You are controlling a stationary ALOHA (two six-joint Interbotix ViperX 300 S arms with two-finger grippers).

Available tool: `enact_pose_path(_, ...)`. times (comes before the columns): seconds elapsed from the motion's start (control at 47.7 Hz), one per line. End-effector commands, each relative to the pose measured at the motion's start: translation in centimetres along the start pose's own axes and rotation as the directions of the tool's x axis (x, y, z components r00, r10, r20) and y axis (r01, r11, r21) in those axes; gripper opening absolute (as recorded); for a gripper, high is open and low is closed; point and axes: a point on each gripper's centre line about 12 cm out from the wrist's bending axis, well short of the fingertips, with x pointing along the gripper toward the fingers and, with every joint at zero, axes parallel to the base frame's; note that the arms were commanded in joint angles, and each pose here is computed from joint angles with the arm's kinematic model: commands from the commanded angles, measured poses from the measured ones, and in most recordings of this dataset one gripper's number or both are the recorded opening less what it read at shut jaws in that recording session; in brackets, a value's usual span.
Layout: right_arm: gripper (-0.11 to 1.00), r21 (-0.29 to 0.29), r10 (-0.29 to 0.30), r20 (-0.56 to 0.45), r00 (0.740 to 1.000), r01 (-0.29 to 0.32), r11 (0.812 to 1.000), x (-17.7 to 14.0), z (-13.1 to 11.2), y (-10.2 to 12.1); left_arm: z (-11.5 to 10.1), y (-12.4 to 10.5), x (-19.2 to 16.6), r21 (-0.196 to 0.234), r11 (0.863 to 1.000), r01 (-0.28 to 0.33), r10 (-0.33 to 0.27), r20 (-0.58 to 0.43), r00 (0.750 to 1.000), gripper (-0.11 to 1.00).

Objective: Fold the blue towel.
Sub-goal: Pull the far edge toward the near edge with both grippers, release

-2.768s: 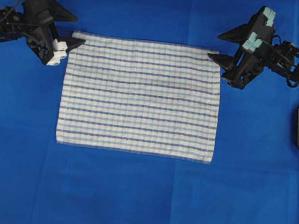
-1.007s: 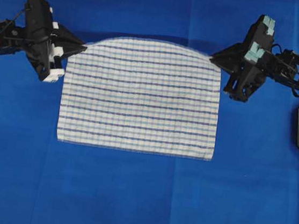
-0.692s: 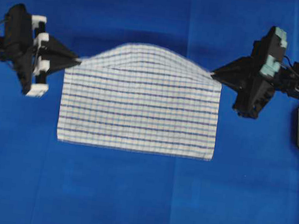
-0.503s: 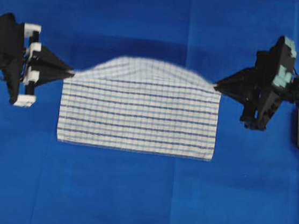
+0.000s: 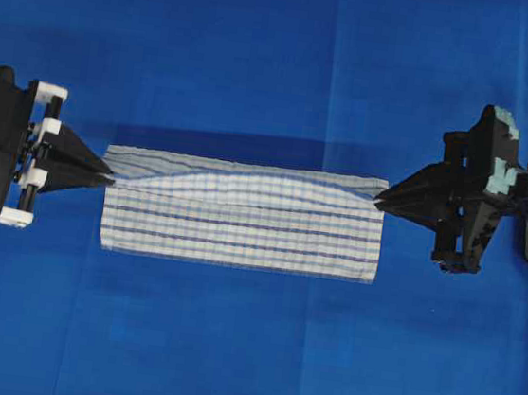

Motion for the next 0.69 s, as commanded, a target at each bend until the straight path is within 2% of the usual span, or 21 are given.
enact_pose_path(0.0,0.09,0.010,0.004,-0.008,1.000,-0.004,1.000,0.4,-0.1,0.3,0.2,-0.6,0.3,0.007,1.000,0.022,-0.022,0.003,1.000,0.05)
enact_pose_path(0.147,0.09,0.019,0.000,-0.049,0.999,0.000,1.000,1.2,-1.3,0.5,-0.2,-1.2,0.7,0.013,0.999,0.042,-0.042,-0.022,0.999,0.05)
enact_pose_path(0.273,0.15,0.020,-0.002,-0.077,0.997,0.004,1.000,2.1,-2.1,0.8,-0.6,-1.4,1.2,0.003,0.999,0.047,-0.047,-0.049,0.998,0.05)
enact_pose_path(0.357,0.21,0.015,0.002,-0.100,0.995,-0.001,1.000,2.6,-2.7,1.2,-1.0,-1.6,1.7,-0.007,0.999,0.054,-0.054,-0.073,0.996,0.09)
enact_pose_path(0.482,0.30,-0.002,0.024,-0.130,0.991,-0.025,1.000,3.2,-3.4,2.3,-1.4,-2.6,2.7,-0.035,0.996,0.078,-0.081,-0.105,0.991,0.22)
enact_pose_path(0.566,0.38,-0.016,0.045,-0.140,0.989,-0.047,0.999,3.5,-3.7,3.1,-1.6,-3.3,3.3,-0.048,0.994,0.095,-0.100,-0.124,0.987,0.35)
enact_pose_path(0.671,0.53,-0.021,0.054,-0.143,0.988,-0.057,0.998,3.5,-3.7,3.5,-1.8,-3.4,3.4,-0.052,0.994,0.094,-0.100,-0.141,0.985,0.56)
